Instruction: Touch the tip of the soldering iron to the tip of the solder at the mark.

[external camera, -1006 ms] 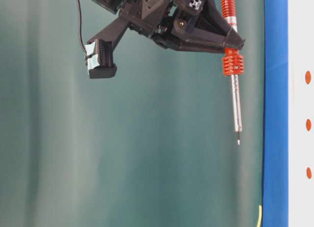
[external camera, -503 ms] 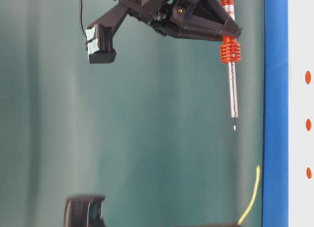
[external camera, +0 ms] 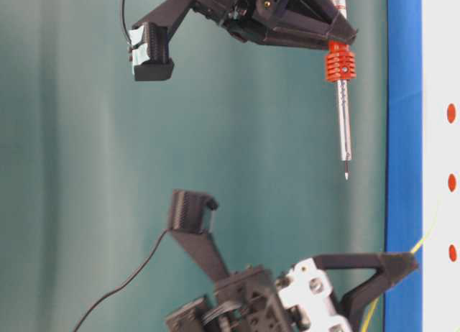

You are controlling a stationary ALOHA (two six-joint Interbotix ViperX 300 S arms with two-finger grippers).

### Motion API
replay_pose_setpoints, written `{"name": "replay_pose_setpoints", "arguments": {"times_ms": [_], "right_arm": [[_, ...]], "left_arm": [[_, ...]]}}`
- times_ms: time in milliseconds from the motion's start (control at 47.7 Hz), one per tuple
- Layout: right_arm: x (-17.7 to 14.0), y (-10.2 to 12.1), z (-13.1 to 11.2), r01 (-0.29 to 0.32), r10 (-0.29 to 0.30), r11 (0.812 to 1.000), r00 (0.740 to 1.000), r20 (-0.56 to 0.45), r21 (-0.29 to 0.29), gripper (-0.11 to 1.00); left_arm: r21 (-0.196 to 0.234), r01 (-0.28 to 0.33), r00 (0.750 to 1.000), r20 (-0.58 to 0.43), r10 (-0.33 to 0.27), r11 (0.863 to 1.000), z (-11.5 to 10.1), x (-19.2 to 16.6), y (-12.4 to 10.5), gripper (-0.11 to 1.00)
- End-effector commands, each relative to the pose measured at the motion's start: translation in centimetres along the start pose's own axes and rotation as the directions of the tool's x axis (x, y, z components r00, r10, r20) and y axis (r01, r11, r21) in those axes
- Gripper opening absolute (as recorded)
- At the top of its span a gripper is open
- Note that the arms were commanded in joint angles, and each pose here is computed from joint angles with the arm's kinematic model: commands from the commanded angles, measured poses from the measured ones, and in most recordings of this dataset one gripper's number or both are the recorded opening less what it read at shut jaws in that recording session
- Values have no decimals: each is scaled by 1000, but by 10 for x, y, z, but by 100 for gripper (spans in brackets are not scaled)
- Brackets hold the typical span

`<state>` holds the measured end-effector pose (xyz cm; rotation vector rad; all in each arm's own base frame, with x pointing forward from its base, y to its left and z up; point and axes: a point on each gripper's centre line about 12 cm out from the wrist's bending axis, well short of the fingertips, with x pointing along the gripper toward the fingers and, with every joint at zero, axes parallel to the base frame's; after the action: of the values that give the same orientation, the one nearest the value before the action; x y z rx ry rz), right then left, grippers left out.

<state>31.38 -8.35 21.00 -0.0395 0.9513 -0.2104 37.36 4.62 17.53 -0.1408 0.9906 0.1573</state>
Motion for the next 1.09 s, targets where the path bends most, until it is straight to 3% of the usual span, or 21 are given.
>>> {"name": "replay_pose_setpoints", "arguments": {"times_ms": [0, 734, 1069], "right_arm": [[-8, -2, 7, 7, -7, 1000, 999, 44, 3, 6], [1, -1, 2, 0, -1, 1000, 1000, 24, 5, 6], [23, 2, -2, -12, 12, 1000, 999, -33, 7, 6]], "left_arm": [[-2, -2, 999, 42, 2, 1000, 12, -3, 2, 2], [12, 7, 1000, 26, -7, 1000, 7, 0, -5, 2], [10, 6, 1000, 19, -6, 1000, 6, 0, -5, 2]]}}
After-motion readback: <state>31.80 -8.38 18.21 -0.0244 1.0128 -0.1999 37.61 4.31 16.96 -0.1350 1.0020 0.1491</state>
